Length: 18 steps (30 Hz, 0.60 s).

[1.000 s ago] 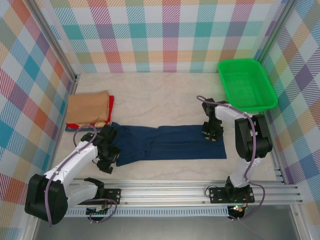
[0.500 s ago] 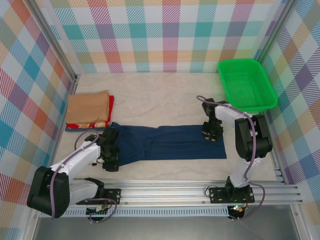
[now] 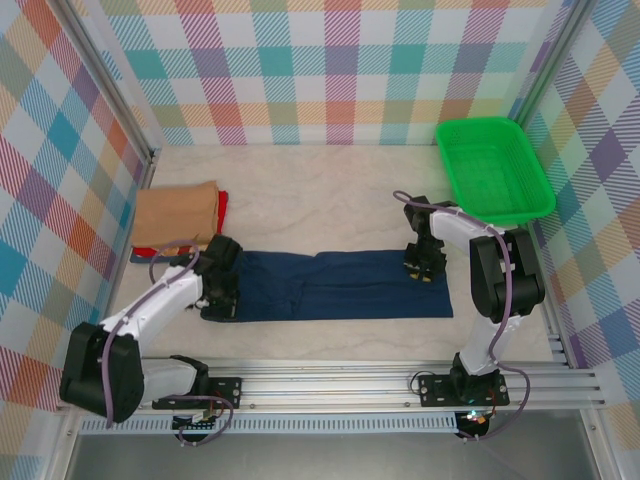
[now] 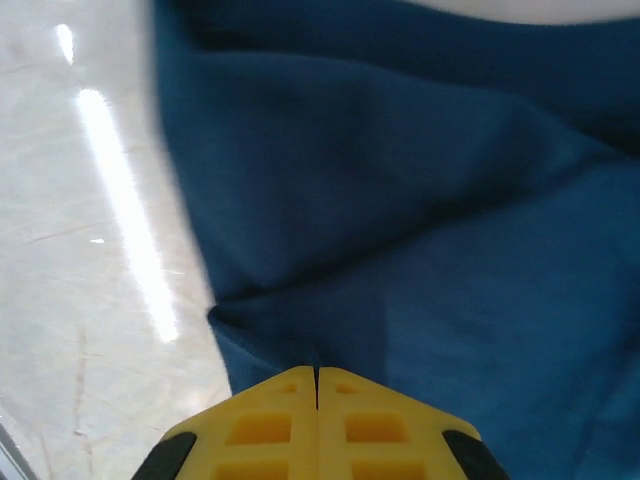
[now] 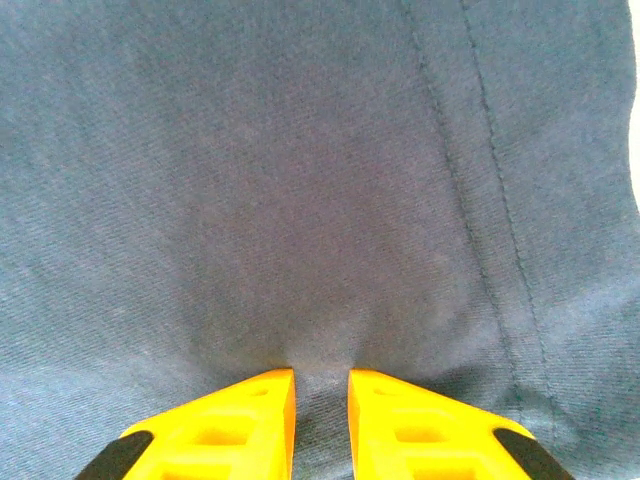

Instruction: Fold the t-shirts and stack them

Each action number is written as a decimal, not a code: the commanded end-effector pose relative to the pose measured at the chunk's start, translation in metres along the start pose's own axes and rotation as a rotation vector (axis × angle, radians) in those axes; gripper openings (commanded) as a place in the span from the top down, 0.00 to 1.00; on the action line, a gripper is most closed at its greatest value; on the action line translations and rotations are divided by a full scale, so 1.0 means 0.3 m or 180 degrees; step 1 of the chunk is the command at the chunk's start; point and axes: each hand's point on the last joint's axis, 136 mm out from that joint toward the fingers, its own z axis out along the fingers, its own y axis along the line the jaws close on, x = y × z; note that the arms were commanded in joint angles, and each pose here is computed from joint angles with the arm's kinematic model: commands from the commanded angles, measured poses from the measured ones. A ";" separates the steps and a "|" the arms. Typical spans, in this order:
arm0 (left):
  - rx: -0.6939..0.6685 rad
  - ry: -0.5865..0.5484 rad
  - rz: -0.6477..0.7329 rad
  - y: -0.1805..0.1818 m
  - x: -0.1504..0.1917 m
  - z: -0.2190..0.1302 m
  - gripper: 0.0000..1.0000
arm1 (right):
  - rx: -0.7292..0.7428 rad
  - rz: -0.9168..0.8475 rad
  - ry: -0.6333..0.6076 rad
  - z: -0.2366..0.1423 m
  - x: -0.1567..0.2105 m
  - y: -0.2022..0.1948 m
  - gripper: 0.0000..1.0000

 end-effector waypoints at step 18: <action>-0.0636 -0.0629 0.1589 -0.149 -0.111 0.006 0.39 | 0.0037 -0.0003 -0.0040 -0.018 -0.012 -0.007 0.78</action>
